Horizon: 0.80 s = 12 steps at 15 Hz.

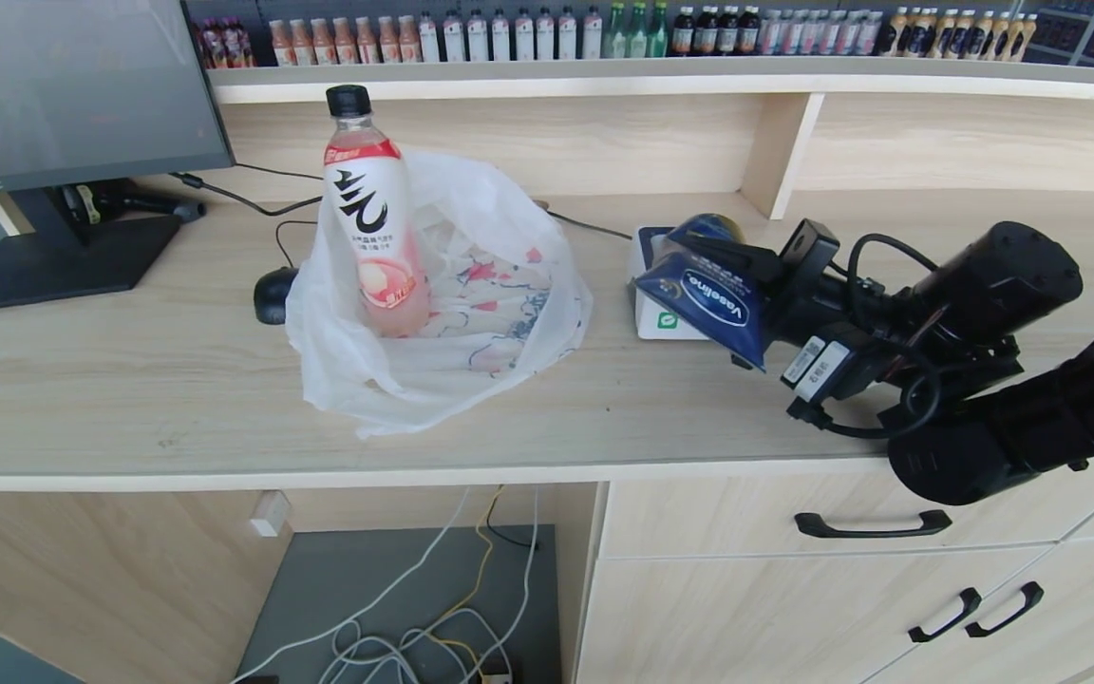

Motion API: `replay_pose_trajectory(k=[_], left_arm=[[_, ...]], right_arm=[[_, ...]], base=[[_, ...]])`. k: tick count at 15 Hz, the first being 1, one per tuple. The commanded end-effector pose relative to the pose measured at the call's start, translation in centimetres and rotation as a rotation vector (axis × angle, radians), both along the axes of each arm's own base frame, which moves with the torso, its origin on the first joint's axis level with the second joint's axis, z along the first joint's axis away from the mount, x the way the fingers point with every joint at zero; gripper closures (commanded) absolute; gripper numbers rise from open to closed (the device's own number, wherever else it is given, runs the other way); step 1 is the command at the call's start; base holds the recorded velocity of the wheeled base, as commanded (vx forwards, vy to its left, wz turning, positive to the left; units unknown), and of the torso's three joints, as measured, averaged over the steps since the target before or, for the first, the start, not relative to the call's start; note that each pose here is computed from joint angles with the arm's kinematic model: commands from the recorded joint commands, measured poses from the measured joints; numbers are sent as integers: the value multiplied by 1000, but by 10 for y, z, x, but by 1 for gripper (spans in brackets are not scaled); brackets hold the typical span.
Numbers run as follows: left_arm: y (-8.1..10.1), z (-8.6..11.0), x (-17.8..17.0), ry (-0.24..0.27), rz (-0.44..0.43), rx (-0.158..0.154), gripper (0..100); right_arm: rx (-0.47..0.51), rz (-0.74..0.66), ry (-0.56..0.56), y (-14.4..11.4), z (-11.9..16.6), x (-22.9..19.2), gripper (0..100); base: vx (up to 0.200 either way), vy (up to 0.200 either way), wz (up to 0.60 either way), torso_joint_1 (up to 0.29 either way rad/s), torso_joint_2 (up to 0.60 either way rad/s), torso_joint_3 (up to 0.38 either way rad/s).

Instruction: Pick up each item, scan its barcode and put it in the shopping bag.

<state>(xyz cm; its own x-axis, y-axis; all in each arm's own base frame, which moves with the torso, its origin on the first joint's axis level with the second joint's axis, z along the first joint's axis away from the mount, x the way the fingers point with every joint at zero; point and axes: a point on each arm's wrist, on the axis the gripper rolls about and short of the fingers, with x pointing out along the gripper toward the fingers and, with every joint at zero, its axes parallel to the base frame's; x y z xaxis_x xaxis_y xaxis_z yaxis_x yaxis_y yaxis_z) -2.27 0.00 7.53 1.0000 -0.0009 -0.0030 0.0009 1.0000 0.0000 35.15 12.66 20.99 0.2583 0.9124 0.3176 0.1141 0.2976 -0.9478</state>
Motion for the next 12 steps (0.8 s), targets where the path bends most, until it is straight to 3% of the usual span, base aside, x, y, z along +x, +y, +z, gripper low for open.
replay_pose_trajectory(k=[1,12], left_arm=[[0,0,0,0,1,-2,0],[0,0,0,0,-1,0,0]], right_arm=[[-4,-2,11,1,-7,5,100],[32,-48,-9,4,-6,21,100]], base=[[0,0,0,0,0,0],[0,0,0,0,0,0]])
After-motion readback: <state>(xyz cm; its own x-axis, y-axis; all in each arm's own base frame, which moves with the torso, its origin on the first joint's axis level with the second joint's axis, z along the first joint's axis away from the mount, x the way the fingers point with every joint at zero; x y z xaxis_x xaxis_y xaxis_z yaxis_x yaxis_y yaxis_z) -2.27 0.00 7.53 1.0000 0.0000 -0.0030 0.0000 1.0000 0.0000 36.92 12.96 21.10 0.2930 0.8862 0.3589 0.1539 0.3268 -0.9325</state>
